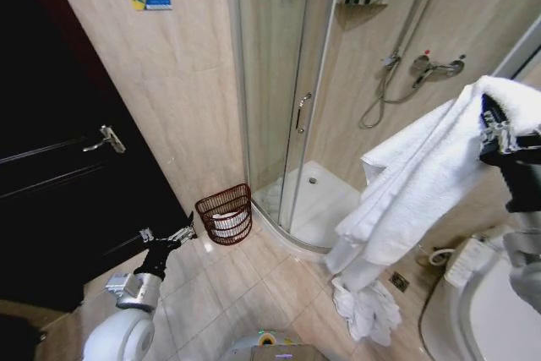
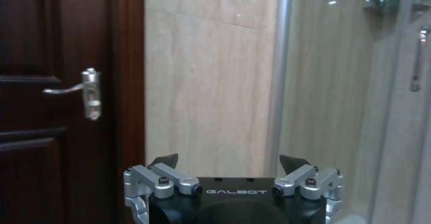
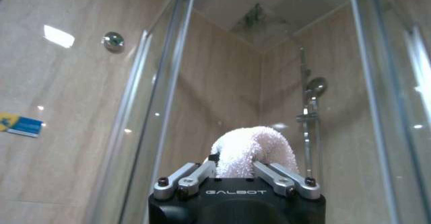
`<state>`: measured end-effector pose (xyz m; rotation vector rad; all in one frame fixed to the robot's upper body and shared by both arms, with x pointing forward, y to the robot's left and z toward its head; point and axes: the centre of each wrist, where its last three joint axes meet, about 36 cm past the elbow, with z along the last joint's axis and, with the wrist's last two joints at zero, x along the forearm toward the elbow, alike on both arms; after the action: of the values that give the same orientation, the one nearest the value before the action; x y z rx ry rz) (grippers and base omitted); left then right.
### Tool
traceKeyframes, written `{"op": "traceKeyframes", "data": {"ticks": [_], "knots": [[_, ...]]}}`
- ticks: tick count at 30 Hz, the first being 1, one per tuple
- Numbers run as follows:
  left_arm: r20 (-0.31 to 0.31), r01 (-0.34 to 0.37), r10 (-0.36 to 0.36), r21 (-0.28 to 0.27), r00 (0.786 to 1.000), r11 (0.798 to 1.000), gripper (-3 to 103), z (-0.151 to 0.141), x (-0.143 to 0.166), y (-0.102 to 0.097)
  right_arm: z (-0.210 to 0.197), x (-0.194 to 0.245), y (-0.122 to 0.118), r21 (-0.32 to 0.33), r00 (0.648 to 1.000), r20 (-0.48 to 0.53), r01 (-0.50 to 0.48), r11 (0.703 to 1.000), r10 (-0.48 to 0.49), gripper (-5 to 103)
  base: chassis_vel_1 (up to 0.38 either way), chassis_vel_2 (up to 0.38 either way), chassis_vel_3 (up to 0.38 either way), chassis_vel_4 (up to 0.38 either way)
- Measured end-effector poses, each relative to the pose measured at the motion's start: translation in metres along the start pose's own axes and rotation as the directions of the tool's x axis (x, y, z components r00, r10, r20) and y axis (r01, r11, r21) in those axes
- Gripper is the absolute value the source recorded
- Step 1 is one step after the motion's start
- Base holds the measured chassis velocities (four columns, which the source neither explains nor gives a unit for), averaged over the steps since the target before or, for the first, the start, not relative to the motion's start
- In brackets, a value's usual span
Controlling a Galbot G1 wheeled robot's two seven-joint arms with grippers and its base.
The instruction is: Discard the used towel into the hamper.
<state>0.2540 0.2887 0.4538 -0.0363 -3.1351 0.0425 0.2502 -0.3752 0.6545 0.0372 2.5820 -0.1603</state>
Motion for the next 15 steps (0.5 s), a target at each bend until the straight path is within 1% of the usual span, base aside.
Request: {"op": "traceKeyframes", "data": {"ticks": [3, 15], "knots": [[0.0, 0.0, 0.0, 0.0, 1.0, 1.0, 98, 0.0, 0.0, 0.0, 0.0002, 0.0003, 0.0, -0.001, 1.0, 0.0, 0.0, 1.0, 0.0, 9, 0.057, 0.065, 0.072, 0.068], [0.0, 0.0, 0.0, 0.0, 1.0, 1.0, 98, 0.0, 0.0, 0.0, 0.0006, 0.0014, -0.0004, -0.002, 1.0, -0.017, 0.007, 1.0, -0.007, 9, 0.0, 0.0, 0.0, 0.0]]}}
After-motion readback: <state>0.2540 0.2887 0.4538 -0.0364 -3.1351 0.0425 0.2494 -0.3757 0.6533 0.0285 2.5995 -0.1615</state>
